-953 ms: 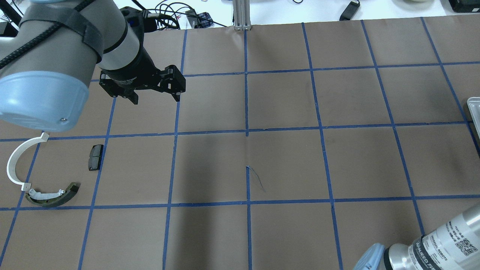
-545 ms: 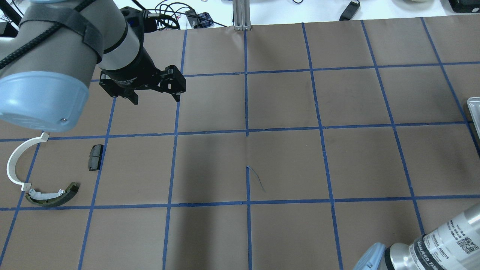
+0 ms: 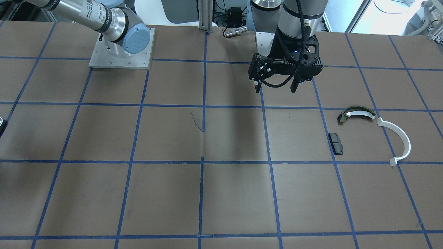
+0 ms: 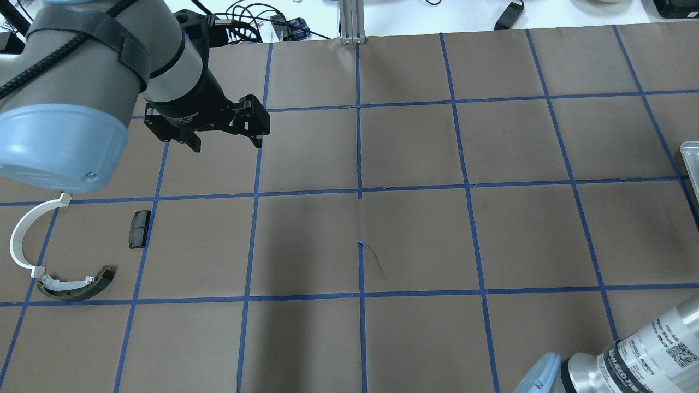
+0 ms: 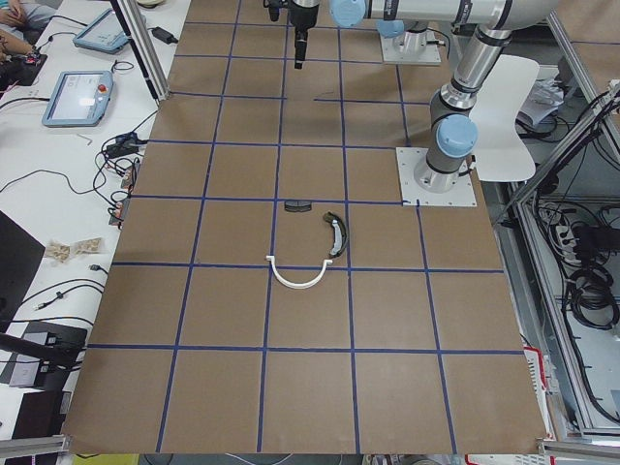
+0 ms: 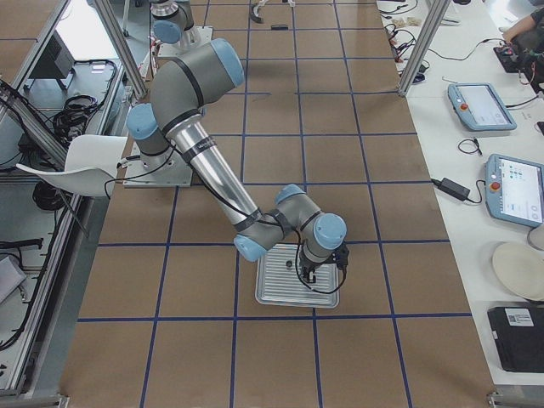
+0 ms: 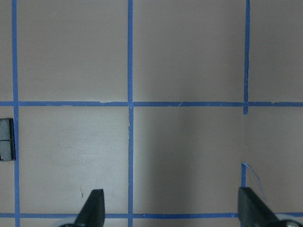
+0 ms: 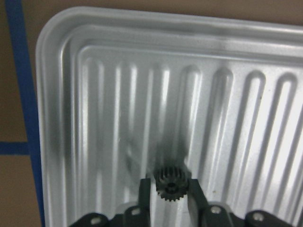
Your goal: Place bearing gear from tray to pile
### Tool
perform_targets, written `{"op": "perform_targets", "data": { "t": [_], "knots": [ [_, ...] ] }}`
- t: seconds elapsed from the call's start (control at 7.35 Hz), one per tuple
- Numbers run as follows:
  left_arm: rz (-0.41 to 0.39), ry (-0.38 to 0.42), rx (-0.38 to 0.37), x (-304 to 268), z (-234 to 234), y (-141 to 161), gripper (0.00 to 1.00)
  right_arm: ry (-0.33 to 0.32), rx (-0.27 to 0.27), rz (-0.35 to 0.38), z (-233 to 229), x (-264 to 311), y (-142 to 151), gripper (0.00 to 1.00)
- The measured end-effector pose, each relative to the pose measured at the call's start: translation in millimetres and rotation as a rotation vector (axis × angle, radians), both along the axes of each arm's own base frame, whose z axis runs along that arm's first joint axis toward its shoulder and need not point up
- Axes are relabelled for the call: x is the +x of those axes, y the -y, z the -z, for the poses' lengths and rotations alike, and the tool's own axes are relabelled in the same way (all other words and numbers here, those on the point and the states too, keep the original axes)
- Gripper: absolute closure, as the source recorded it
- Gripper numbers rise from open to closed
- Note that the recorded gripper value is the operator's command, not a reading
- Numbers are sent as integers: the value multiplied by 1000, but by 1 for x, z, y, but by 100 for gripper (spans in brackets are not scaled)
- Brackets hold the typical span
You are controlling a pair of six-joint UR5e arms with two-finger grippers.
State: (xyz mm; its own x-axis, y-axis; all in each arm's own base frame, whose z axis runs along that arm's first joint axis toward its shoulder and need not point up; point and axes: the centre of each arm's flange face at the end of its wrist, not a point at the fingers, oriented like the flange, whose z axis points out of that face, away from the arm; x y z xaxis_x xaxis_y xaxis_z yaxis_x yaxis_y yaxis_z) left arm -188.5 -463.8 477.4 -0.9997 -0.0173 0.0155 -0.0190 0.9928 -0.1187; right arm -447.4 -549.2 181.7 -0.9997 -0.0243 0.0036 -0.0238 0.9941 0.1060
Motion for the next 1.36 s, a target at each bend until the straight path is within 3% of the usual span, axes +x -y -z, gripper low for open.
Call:
{"op": "perform_targets", "data": {
  "t": [0.41, 0.82, 1.36],
  "knots": [
    [0, 0, 0, 0, 0, 0, 0, -4, 3, 0, -3, -1, 0, 100],
    [0, 0, 0, 0, 0, 0, 0, -5, 28, 2, -48, 13, -5, 100],
    [0, 0, 0, 0, 0, -1, 0, 78, 55, 51, -95, 107, 22, 100]
  ]
}}
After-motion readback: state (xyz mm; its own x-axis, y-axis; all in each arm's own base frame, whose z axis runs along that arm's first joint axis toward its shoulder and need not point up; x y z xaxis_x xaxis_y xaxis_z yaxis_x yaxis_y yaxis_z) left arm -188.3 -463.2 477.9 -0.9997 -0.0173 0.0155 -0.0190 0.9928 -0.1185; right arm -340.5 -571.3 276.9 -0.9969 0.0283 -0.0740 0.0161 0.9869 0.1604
